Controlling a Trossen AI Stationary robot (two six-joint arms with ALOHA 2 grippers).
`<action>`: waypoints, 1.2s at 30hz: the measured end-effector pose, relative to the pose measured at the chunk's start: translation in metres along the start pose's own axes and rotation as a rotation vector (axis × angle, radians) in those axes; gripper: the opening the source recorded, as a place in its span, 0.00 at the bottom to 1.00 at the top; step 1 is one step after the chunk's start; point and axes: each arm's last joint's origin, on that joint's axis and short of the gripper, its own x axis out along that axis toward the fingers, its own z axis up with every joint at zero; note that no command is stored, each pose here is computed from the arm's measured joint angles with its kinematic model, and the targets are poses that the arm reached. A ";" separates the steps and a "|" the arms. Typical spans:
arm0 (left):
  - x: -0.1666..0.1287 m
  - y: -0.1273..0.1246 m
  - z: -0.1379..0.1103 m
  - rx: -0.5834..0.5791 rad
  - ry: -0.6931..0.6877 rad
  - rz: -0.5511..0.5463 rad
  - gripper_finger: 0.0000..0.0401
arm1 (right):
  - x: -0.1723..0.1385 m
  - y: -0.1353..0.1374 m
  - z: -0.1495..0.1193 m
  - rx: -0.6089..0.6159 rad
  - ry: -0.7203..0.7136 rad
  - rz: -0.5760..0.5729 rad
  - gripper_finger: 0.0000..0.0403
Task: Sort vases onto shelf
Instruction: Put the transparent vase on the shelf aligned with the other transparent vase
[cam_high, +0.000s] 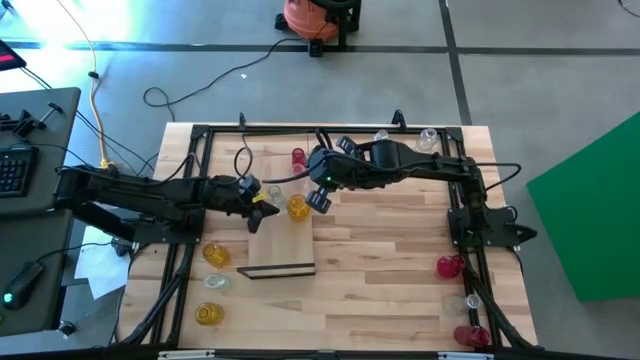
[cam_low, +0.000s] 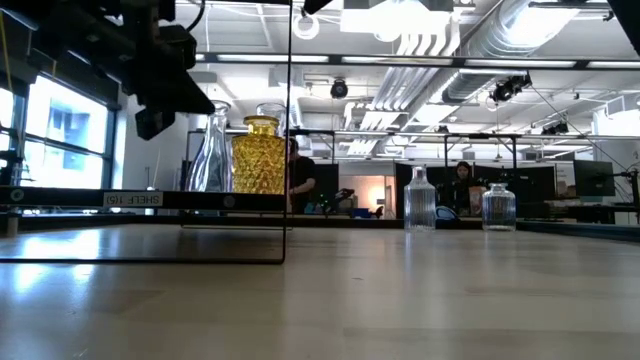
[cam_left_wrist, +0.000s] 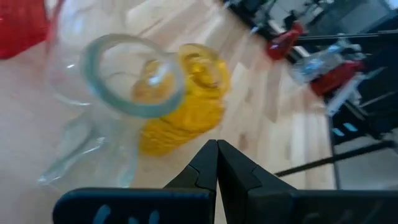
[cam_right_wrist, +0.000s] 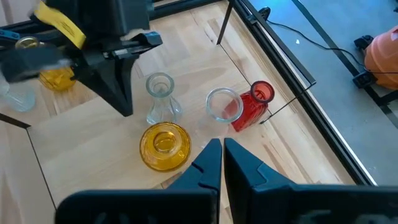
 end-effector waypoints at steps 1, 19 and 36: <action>0.001 0.001 0.000 -0.001 -0.002 0.014 0.00 | 0.000 0.000 0.000 0.000 0.000 0.000 0.00; 0.012 0.012 0.005 -0.001 -0.054 0.120 0.00 | 0.000 0.000 0.000 -0.006 0.006 0.013 0.00; 0.011 0.028 0.015 0.018 -0.093 0.190 0.00 | 0.000 0.001 0.000 0.000 0.013 0.035 0.00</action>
